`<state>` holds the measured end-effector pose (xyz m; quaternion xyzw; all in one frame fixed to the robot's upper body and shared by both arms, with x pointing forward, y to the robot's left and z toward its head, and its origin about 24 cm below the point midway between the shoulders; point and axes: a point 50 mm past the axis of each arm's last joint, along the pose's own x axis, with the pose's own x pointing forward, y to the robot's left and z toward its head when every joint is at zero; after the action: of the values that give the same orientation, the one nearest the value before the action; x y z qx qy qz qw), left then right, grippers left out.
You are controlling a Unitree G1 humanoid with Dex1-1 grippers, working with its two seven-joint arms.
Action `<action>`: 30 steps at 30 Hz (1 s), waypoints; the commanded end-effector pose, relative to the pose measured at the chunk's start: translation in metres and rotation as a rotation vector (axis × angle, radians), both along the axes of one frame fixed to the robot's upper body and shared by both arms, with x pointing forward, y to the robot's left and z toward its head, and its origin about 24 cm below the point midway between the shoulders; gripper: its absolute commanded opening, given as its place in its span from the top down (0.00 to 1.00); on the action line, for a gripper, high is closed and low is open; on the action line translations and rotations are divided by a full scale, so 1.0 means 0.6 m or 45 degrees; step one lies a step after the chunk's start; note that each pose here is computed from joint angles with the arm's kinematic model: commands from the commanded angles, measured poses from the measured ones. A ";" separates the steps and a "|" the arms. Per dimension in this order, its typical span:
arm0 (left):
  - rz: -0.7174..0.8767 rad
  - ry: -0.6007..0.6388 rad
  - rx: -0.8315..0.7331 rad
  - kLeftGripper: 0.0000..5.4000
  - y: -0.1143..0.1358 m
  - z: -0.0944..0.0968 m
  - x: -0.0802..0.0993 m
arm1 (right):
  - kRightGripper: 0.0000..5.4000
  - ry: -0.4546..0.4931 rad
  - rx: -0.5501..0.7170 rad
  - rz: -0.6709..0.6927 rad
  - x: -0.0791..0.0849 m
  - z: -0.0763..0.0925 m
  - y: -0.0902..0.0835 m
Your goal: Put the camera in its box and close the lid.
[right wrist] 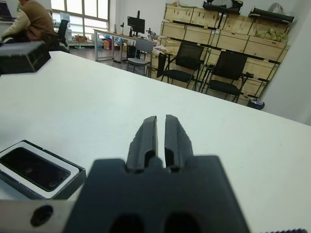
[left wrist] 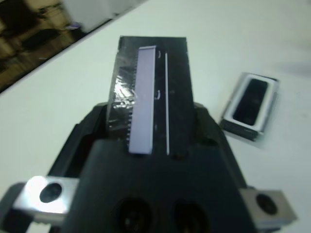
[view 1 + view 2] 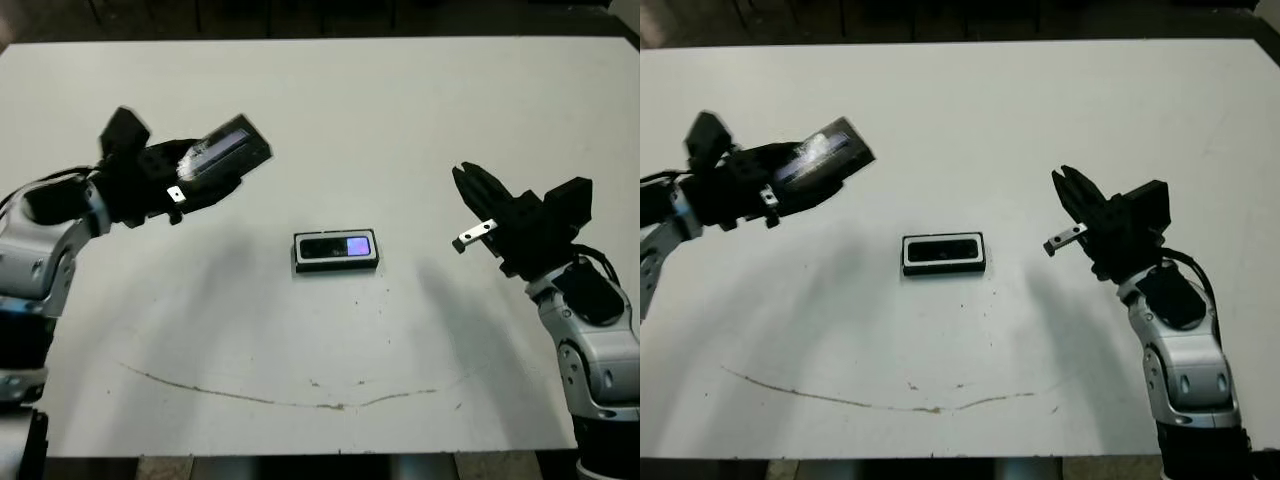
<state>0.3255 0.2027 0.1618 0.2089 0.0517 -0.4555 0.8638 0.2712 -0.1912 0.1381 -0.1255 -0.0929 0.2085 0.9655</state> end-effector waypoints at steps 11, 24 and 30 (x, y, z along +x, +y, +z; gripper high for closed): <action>-0.184 0.249 0.119 0.48 -0.030 -0.049 0.028 | 1.00 0.031 -0.013 -0.032 0.002 -0.009 -0.003; -0.311 0.369 0.096 0.48 -0.042 -0.076 0.021 | 1.00 0.030 -0.017 -0.030 0.003 -0.014 0.000; -0.343 0.430 0.059 0.48 -0.044 -0.086 0.018 | 1.00 0.035 -0.028 -0.035 0.002 -0.014 0.000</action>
<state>0.3370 0.1748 0.1155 0.1625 0.1646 -0.5921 0.7720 0.2733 -0.1904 0.1345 -0.1347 -0.0861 0.2002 0.9666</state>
